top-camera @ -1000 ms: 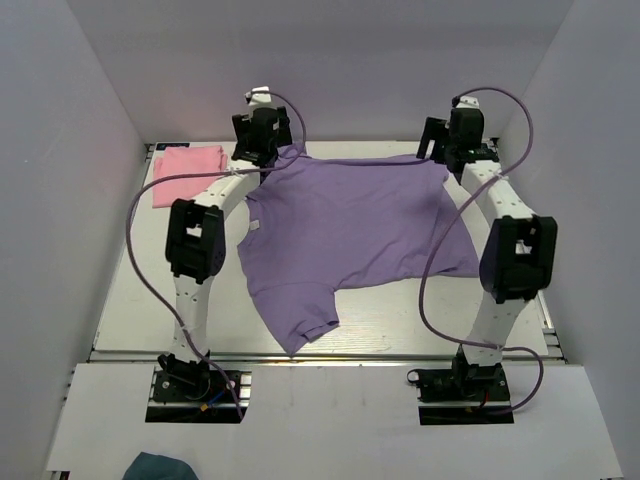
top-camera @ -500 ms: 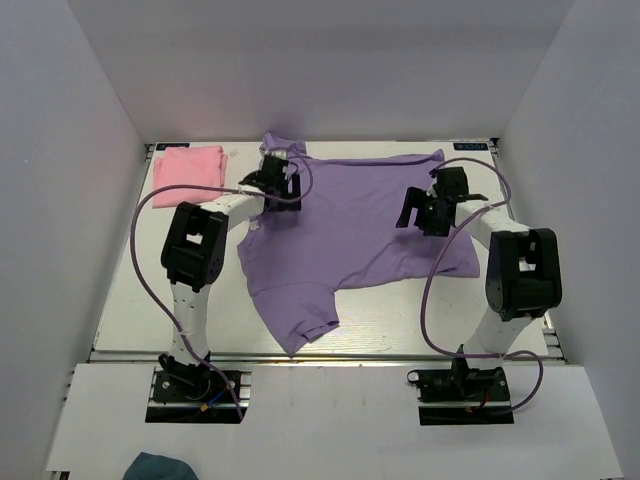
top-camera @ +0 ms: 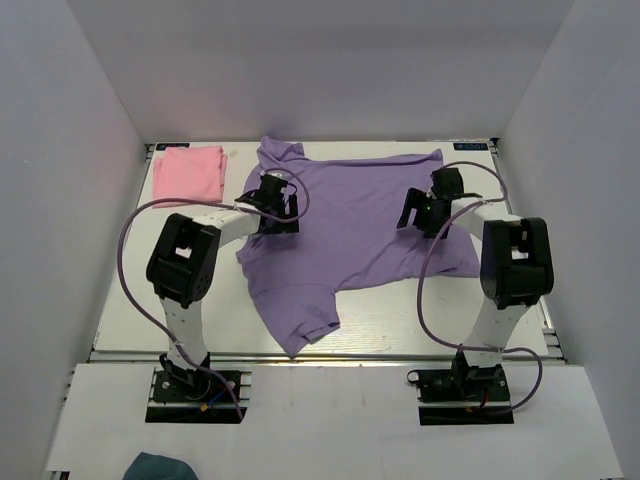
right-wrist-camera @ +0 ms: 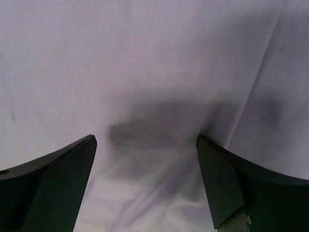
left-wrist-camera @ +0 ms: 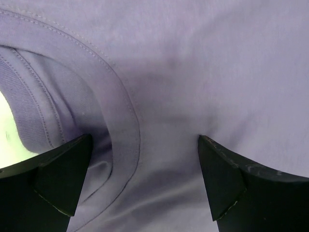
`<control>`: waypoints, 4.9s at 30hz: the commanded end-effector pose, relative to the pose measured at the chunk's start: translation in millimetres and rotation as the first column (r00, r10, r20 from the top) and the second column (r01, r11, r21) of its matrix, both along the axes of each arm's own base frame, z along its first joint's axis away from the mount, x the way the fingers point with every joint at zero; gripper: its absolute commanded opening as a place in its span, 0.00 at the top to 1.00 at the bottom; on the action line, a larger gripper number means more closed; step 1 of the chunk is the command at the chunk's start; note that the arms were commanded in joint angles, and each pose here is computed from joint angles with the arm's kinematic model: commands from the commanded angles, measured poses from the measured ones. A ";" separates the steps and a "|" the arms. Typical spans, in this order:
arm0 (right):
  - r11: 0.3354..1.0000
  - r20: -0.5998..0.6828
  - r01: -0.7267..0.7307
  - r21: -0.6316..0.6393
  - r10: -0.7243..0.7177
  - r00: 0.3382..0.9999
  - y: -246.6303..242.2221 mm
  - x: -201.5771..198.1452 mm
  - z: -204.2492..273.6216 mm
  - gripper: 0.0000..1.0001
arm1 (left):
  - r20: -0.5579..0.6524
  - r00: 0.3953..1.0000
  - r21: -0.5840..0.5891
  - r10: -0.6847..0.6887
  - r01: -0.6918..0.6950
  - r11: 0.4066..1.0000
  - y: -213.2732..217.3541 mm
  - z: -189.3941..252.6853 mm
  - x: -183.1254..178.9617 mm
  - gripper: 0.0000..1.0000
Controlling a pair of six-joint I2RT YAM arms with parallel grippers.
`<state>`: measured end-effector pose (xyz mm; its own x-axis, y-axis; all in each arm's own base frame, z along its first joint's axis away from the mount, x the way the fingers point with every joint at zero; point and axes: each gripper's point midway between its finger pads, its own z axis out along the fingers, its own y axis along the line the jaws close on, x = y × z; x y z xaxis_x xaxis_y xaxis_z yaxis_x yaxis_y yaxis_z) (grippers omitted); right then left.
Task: Fold and stack the t-shirts
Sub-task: Flatten out the tshirt
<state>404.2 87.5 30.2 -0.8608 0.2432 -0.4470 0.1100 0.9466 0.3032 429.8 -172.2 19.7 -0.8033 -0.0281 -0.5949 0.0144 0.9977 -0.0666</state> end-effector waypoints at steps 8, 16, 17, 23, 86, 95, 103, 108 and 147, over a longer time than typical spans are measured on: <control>0.999 -0.017 0.013 -0.042 -0.014 1.000 -3.5 51.9 -20.0 0.10 | -0.242 0.968 0.064 0.064 -0.050 0.997 12.3 -37.3 -77.0 0.00; 0.999 0.001 -0.016 -0.049 0.016 1.000 3.5 106.5 -23.6 0.10 | -0.345 0.939 0.065 0.001 0.023 0.998 -1.8 -36.4 -117.4 0.00; 0.999 0.008 -0.018 -0.047 0.018 1.000 5.1 111.4 -21.0 0.10 | -0.349 0.937 0.085 0.011 0.020 0.996 5.5 -35.4 -124.9 0.00; 0.997 0.094 -0.072 -0.037 0.075 0.993 9.6 113.3 1.8 0.10 | -0.376 0.926 0.123 0.046 0.000 0.992 11.1 -34.1 -134.0 0.00; 0.530 0.040 -0.809 -0.255 0.841 0.539 151.1 -231.7 59.4 0.13 | -0.190 0.954 -0.113 0.230 -0.254 0.961 57.5 26.0 -117.0 0.07; 0.409 -0.007 -0.868 -0.281 0.904 0.428 167.6 -278.1 30.0 0.14 | -0.219 0.949 -0.055 0.228 -0.245 0.968 63.3 -6.7 -140.6 0.16; 0.386 -0.021 -0.874 -0.295 0.912 0.410 172.6 -290.4 2.7 0.14 | -0.225 0.960 -0.111 0.164 -0.193 0.975 49.0 -19.7 -141.2 0.26; 0.383 -0.038 -0.871 -0.308 0.910 0.414 173.0 -288.3 -8.7 0.14 | -0.232 0.967 -0.142 0.109 -0.145 0.979 38.6 -23.5 -143.5 0.35; 0.896 0.774 -0.073 -0.437 0.417 0.477 122.7 -142.3 320.7 1.00 | 0.534 0.781 -0.314 0.324 -0.173 0.933 52.6 325.0 -9.0 1.00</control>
